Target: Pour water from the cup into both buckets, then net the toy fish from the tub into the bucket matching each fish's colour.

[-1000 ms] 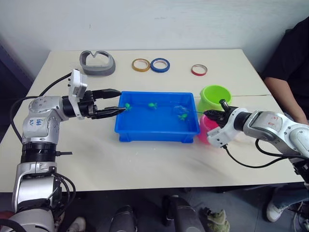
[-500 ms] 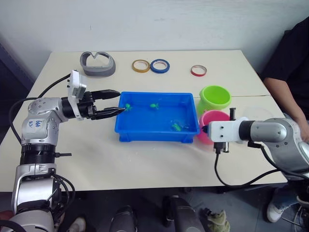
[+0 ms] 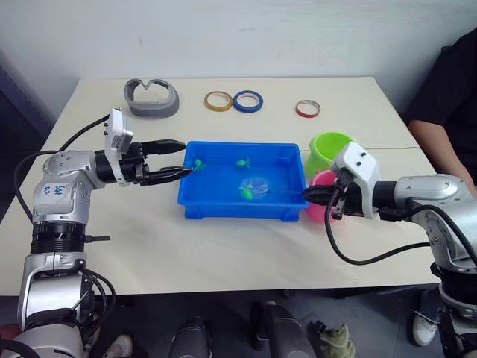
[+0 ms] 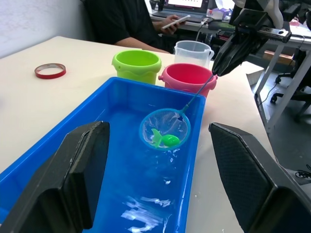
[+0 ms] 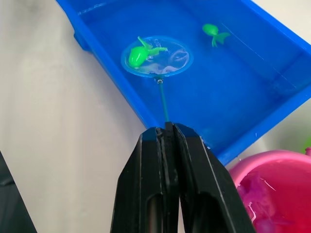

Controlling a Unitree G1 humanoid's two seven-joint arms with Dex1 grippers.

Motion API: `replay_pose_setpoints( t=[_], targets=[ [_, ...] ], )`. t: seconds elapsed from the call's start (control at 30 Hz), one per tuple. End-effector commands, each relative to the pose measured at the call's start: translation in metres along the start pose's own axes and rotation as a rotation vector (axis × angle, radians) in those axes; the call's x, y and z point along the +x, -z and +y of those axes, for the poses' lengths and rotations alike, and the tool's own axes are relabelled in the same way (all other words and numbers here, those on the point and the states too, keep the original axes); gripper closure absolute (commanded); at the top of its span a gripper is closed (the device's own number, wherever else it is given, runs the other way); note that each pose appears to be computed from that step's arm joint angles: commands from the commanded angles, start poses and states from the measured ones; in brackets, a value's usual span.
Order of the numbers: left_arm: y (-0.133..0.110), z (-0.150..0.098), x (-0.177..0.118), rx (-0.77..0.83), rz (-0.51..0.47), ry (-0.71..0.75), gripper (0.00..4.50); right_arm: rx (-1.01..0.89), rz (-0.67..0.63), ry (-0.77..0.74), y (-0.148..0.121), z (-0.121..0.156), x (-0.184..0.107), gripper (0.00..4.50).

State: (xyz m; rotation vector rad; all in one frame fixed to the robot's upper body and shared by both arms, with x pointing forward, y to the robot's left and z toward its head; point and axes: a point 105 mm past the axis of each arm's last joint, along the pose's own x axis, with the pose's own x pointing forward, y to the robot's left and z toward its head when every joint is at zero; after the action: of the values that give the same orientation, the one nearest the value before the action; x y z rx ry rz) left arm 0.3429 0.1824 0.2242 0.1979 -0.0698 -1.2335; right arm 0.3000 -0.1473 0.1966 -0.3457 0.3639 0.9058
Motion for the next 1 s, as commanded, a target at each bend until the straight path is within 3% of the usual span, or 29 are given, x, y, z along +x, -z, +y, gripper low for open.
replay_pose_setpoints(
  t=[0.03,0.8,1.0],
  targets=[
    [-0.015,-0.003,-0.002,0.043,-0.006,0.027,0.9,-0.012,-0.066,0.031,-0.02,-0.001,-0.009,4.5],
    [-0.007,-0.008,0.0,0.032,0.024,0.05,0.9,0.011,-0.155,0.095,-0.031,-0.003,-0.016,4.5],
    [-0.01,-0.004,0.006,0.04,0.008,0.054,0.9,-0.001,-0.185,0.247,-0.034,-0.027,-0.051,4.5]
  ],
)
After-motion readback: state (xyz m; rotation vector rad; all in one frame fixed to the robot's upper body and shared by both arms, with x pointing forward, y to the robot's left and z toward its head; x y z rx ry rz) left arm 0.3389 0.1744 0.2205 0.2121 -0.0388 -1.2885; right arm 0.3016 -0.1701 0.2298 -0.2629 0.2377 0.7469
